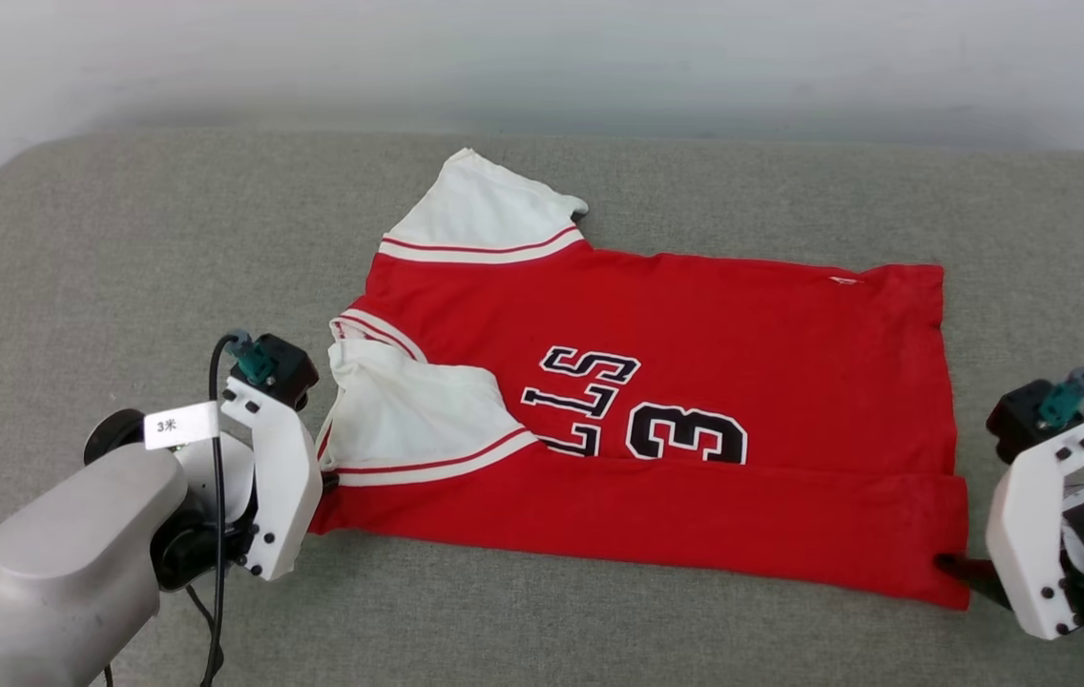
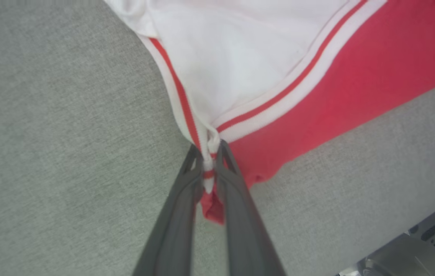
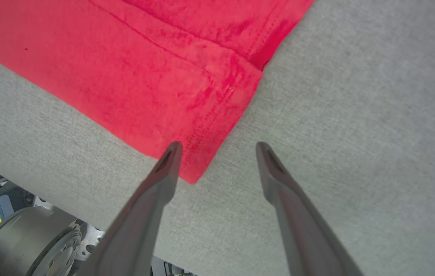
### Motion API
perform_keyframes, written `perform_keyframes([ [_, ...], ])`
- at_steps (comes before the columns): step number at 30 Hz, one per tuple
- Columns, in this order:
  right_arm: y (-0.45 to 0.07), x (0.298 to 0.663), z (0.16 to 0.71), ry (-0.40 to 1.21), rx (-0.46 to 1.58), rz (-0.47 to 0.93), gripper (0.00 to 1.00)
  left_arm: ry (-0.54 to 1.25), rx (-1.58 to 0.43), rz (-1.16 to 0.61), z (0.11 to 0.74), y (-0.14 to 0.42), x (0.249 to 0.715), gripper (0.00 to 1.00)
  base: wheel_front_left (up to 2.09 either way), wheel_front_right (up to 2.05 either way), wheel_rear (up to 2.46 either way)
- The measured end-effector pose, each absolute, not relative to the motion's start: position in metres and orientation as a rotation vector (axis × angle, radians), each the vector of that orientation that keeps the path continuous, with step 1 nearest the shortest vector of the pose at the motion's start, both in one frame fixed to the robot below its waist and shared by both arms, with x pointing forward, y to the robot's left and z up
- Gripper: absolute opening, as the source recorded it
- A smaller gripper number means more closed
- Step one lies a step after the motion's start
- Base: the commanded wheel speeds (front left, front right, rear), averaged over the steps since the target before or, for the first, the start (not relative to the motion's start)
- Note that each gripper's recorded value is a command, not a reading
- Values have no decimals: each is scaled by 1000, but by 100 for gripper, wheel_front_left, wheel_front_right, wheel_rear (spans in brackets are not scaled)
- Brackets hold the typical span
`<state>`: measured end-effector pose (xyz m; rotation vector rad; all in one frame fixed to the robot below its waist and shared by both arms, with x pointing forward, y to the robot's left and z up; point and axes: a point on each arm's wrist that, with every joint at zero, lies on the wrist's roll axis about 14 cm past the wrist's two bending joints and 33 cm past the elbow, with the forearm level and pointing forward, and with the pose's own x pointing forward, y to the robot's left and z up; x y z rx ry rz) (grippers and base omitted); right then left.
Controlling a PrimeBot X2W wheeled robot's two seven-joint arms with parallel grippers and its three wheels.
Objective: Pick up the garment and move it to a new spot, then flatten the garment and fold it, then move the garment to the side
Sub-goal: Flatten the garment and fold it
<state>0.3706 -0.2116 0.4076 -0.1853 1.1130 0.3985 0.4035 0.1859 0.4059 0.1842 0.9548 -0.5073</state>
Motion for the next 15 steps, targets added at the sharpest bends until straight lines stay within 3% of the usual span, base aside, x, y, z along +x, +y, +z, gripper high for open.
perform_keyframes([
  [14, -197, 356, 351, 1244, -203, 423, 100, 961, 186, -509, 394, 188, 409, 0, 0, 0, 0],
  [15, -197, 356, 351, 1238, -208, 426, 72, 960, 187, -509, 394, 188, 409, 0, 0, 0, 0],
])
